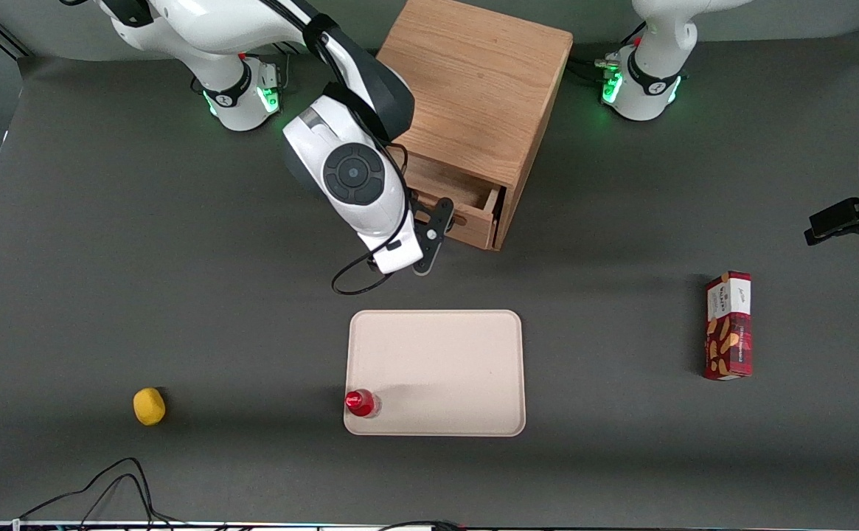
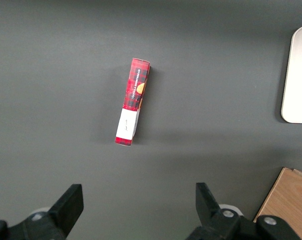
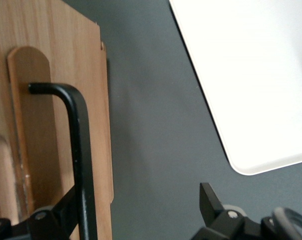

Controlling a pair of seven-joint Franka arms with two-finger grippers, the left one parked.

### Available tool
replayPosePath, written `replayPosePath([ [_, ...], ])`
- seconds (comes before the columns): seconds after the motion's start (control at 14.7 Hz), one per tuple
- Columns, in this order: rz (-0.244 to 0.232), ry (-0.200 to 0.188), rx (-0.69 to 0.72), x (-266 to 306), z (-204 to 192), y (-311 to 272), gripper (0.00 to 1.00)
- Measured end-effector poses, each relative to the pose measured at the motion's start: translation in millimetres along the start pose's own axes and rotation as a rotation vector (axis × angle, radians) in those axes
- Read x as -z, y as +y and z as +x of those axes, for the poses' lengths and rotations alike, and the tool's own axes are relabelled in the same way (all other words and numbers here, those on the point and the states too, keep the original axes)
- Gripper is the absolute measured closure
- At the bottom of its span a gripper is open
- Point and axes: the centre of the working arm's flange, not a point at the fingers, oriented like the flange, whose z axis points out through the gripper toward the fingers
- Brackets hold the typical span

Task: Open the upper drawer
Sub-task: 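Pull the upper drawer handle outward with the right gripper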

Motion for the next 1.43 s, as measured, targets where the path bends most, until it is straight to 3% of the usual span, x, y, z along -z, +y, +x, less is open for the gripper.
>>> replayPosePath([
  [0.89, -0.053, 0.018, -0.015, 8.2, -17.1, 44.5, 0.0],
  [1.43, -0.093, 0.068, -0.048, 16.2, -26.7, 76.2, 0.0],
])
